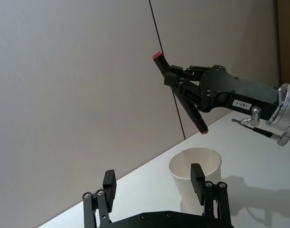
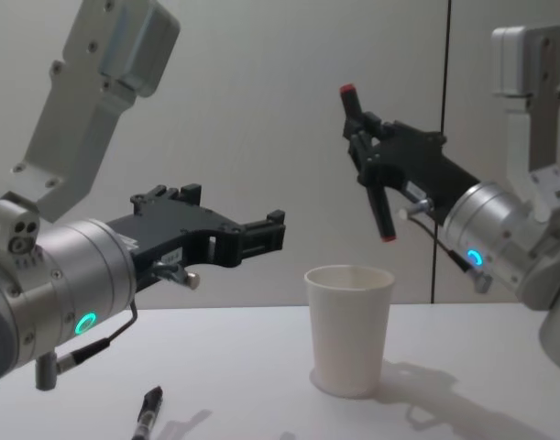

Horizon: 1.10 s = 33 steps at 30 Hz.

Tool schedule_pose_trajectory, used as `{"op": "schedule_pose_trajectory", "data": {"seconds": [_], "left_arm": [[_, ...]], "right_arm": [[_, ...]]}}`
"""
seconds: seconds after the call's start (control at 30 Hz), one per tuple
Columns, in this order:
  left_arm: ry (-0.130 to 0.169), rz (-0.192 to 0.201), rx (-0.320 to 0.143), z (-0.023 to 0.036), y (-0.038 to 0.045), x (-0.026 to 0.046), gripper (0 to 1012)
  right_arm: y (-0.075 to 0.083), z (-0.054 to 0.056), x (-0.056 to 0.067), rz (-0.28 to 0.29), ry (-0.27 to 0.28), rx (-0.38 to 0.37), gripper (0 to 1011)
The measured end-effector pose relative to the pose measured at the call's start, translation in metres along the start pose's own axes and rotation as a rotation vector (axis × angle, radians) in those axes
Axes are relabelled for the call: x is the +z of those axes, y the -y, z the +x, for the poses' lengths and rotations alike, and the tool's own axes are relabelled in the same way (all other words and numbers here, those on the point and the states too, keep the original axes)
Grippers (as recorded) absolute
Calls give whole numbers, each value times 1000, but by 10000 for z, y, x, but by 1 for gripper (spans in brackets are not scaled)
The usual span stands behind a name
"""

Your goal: Place the pen into the pen holder.

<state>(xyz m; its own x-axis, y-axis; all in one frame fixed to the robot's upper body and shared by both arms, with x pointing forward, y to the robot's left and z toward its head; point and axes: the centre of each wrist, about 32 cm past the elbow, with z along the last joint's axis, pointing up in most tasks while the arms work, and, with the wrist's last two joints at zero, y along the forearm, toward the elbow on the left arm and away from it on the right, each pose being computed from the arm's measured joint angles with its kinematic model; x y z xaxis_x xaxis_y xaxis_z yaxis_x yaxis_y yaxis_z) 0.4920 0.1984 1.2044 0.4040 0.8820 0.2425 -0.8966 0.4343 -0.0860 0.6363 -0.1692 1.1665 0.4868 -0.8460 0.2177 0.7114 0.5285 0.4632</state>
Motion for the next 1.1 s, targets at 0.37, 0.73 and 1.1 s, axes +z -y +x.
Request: {"op": "schedule_pose_trajectory", "data": {"seconds": [0.37, 0.73, 1.1], "left_arm": [[0, 0, 0, 0, 0, 0, 1003], [0, 0, 0, 0, 0, 0, 1003], [0, 0, 0, 0, 0, 0, 1003]], "right_arm": [[-57, -89, -121, -17, -60, 21, 172], [-62, -139, -199, -33, -90, 36, 317], [-37, -145, -224, -45, -101, 38, 670]]}}
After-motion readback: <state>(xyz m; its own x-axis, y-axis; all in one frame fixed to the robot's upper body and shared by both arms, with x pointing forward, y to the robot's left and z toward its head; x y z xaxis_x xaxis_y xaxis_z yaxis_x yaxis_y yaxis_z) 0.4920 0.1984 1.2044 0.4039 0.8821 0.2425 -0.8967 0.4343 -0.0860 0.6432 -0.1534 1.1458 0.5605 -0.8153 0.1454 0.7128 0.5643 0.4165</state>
